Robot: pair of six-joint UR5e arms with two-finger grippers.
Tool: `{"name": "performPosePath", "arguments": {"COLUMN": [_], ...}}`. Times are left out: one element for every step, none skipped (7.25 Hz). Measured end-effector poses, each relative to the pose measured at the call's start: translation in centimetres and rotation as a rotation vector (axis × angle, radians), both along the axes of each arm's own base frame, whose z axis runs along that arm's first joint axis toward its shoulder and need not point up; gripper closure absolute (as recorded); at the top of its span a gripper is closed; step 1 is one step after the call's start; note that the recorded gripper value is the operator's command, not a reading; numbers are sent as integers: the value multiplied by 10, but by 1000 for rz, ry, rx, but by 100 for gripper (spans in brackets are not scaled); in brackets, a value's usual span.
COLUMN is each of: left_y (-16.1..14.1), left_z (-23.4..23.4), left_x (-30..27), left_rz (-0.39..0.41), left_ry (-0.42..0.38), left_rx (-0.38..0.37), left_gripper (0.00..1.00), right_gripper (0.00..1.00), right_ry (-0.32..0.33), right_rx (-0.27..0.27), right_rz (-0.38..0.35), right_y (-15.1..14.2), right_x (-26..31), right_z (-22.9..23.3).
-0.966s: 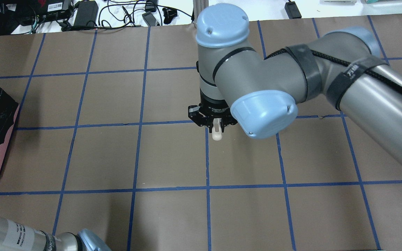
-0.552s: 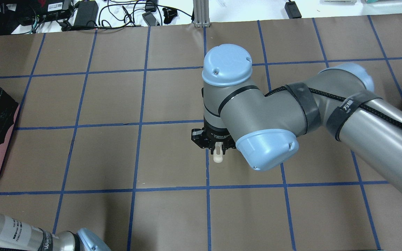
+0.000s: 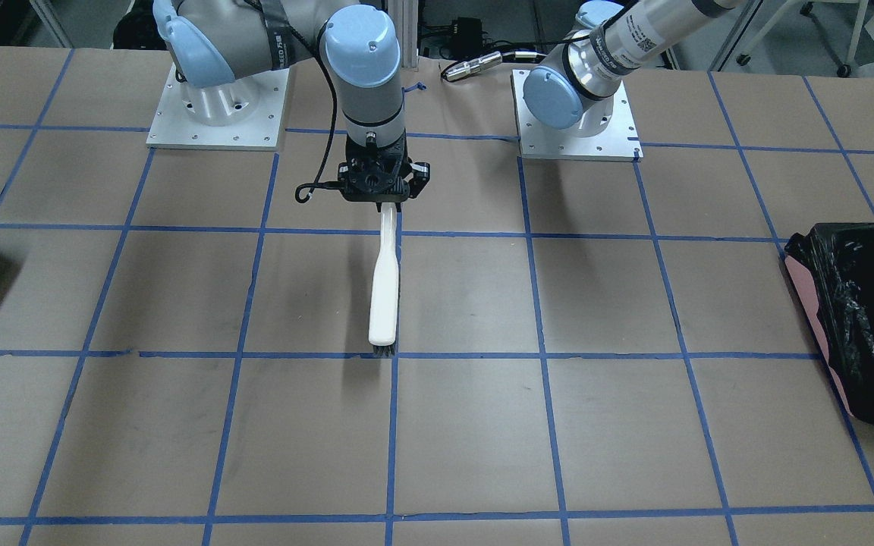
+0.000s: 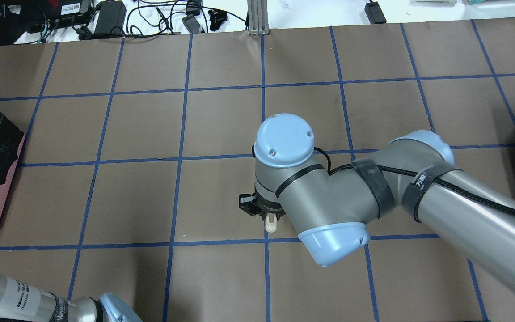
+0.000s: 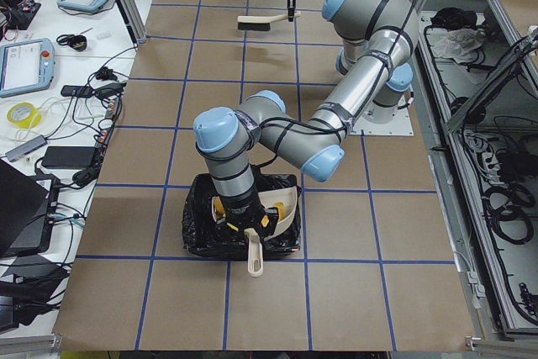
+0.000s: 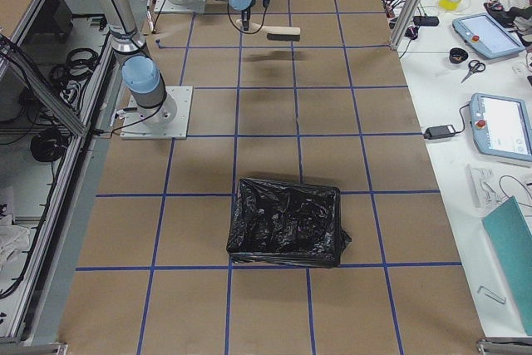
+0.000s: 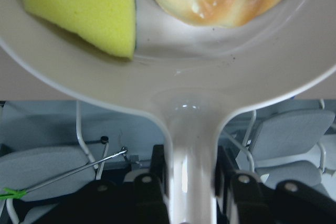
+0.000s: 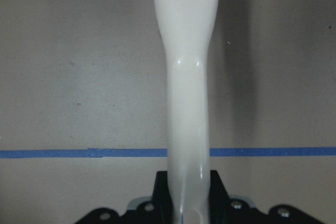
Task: Sweep and dump trash in nearest bin
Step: 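Tip the dustpan over the black bin with the left gripper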
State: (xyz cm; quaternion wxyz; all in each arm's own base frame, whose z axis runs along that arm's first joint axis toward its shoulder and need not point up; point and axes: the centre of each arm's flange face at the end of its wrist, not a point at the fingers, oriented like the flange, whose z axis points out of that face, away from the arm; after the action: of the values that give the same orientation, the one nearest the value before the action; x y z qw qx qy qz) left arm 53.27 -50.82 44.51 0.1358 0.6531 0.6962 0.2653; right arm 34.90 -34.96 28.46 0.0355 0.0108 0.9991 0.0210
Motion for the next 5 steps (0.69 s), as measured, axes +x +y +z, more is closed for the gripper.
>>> {"name": "performPosePath", "arguments": {"left_y": [-3, -3, -6, -18, -31], "left_z": [-6, -16, -21, -21, -17], "left_x": [5, 2, -10, -32, -54], "left_rz": [-85, -157, -206, -242, -257], "left_ry": [-87, -179, -248, -306, -350], "left_rx": [-7, -16, -14, 8, 37], "left_gripper": [100, 100, 100, 100, 100], "right_gripper": [100, 100, 100, 100, 100], "right_ry": [1, 4, 5, 5, 7], "right_rx": [2, 8, 10, 11, 15], "right_rz": [9, 13, 18, 26, 36], "right_y": [5, 11, 18, 27, 35], "right_x": [2, 2, 0, 0, 1], "right_z": [-5, -12, -22, -31, -38]}}
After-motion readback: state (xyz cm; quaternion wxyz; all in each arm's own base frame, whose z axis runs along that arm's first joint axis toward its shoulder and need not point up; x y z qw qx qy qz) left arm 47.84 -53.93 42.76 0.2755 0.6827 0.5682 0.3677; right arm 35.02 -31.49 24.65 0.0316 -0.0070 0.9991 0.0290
